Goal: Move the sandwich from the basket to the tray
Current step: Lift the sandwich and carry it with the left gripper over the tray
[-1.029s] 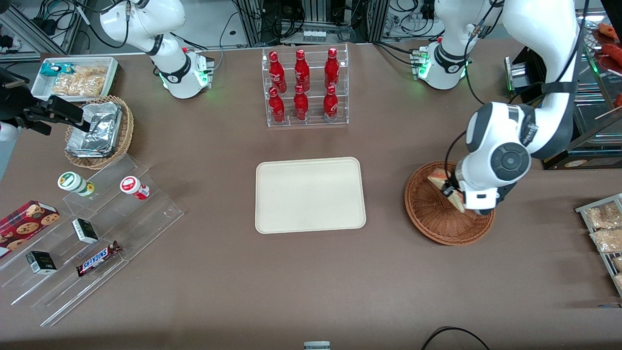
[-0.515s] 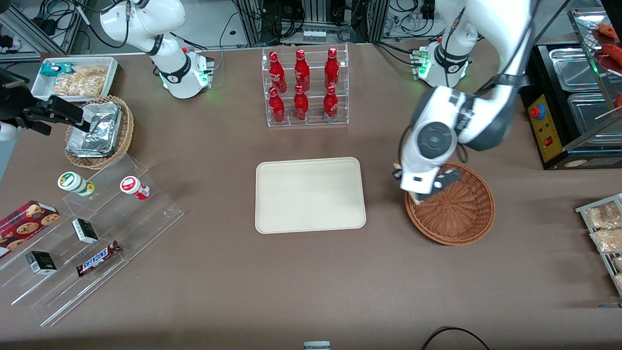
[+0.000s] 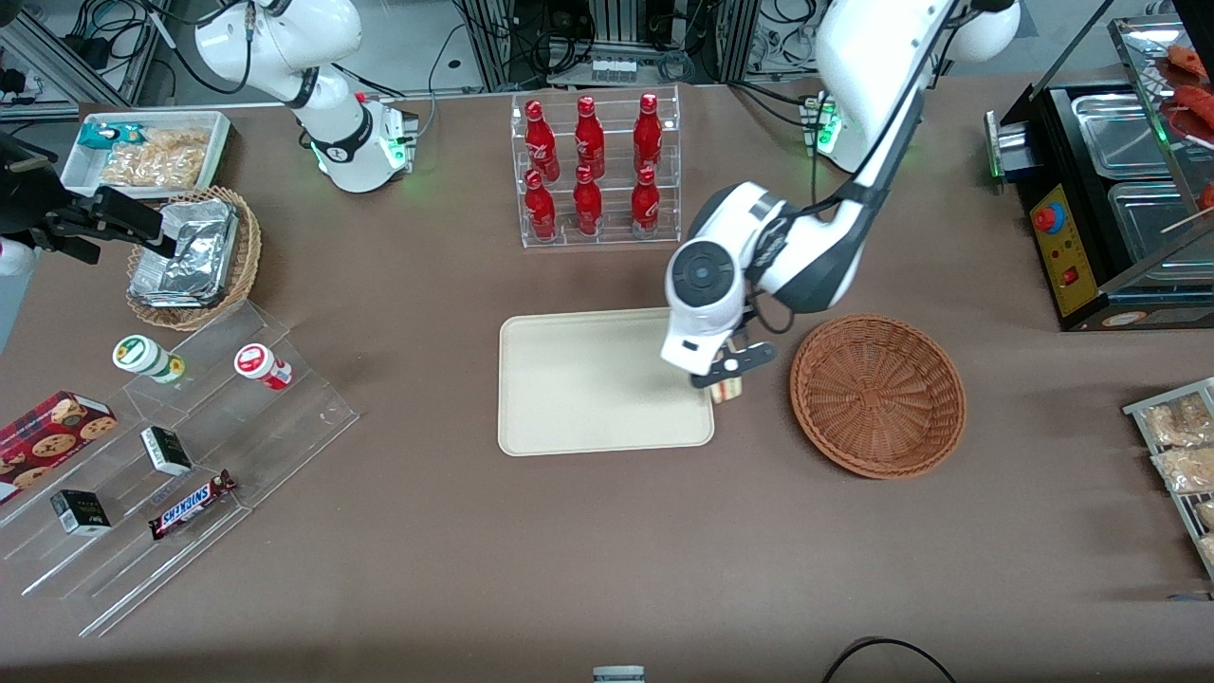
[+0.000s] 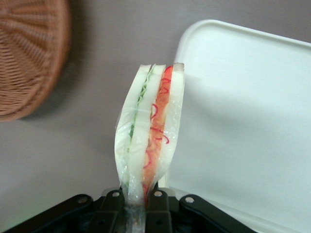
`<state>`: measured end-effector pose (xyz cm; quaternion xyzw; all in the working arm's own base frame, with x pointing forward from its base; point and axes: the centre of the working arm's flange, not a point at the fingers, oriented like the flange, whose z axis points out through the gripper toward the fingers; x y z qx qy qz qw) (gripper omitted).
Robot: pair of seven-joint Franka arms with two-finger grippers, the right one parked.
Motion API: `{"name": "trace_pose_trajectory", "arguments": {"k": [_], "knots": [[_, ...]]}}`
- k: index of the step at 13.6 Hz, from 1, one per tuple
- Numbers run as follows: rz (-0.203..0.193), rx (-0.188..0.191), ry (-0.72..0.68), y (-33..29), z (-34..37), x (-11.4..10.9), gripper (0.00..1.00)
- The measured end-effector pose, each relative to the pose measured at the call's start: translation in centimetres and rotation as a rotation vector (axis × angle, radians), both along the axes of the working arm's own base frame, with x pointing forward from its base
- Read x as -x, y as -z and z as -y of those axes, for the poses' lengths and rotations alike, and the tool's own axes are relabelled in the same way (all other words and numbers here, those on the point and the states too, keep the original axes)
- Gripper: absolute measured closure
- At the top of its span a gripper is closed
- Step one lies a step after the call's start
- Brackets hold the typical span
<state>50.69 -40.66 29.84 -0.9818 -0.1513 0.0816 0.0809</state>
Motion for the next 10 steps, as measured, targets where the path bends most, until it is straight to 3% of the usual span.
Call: {"name": "trace_pose_trajectory", "arguments": {"k": [5, 10], "knots": [[0.021, 0.084, 0.060, 0.9, 5.1, 1.1, 0.85], [0.020, 0.140, 0.075, 2.1, 10.0, 2.0, 0.85]]}}
